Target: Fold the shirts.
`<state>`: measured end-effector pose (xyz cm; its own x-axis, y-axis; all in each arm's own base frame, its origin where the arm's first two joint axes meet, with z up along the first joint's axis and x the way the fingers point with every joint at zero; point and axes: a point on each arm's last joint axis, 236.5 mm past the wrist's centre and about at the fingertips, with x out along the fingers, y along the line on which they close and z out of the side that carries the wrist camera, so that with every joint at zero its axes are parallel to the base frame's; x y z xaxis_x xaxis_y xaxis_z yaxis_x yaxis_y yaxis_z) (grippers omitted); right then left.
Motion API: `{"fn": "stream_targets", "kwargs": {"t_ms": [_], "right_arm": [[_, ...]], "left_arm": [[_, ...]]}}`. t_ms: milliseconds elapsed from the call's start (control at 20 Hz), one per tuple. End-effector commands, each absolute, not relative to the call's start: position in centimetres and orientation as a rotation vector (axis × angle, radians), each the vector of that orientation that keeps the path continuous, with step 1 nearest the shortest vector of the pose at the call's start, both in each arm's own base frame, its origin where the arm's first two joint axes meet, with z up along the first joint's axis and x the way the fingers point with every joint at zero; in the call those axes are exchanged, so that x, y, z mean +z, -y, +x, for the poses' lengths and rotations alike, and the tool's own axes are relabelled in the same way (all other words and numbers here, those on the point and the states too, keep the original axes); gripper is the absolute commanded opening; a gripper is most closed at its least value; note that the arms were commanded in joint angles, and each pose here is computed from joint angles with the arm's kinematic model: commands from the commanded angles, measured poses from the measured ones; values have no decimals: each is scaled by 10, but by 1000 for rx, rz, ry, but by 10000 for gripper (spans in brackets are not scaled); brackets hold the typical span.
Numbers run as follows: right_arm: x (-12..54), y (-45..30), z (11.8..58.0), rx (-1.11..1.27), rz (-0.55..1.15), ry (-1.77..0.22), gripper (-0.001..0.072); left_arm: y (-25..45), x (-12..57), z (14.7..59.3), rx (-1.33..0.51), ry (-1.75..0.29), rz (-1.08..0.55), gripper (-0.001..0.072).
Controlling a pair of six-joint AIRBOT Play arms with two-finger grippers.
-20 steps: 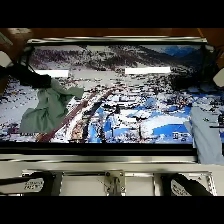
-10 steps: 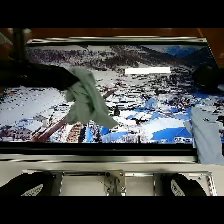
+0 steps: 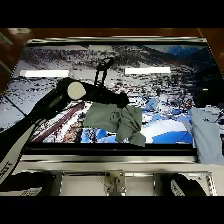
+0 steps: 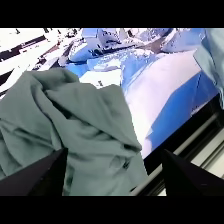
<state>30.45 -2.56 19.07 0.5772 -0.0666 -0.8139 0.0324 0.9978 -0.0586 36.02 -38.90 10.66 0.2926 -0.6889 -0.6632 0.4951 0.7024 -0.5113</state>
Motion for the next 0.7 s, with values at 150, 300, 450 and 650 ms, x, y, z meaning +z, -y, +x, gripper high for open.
{"fn": "stream_targets", "kwargs": {"t_ms": [150,300,450,650], "right_arm": [[110,54,316,-144,-113,-1195,626],[60,15,319,18,-21,-1333,626],[23,-31,329,195,105,-1357,626],[-17,-67,335,270,295,-1397,625]], "left_arm": [[234,57,385,-611,-1382,-251,720],[165,27,358,-510,-1514,-318,720],[136,-19,319,-411,-1566,-400,720],[134,-72,296,-321,-1588,-492,720]]}}
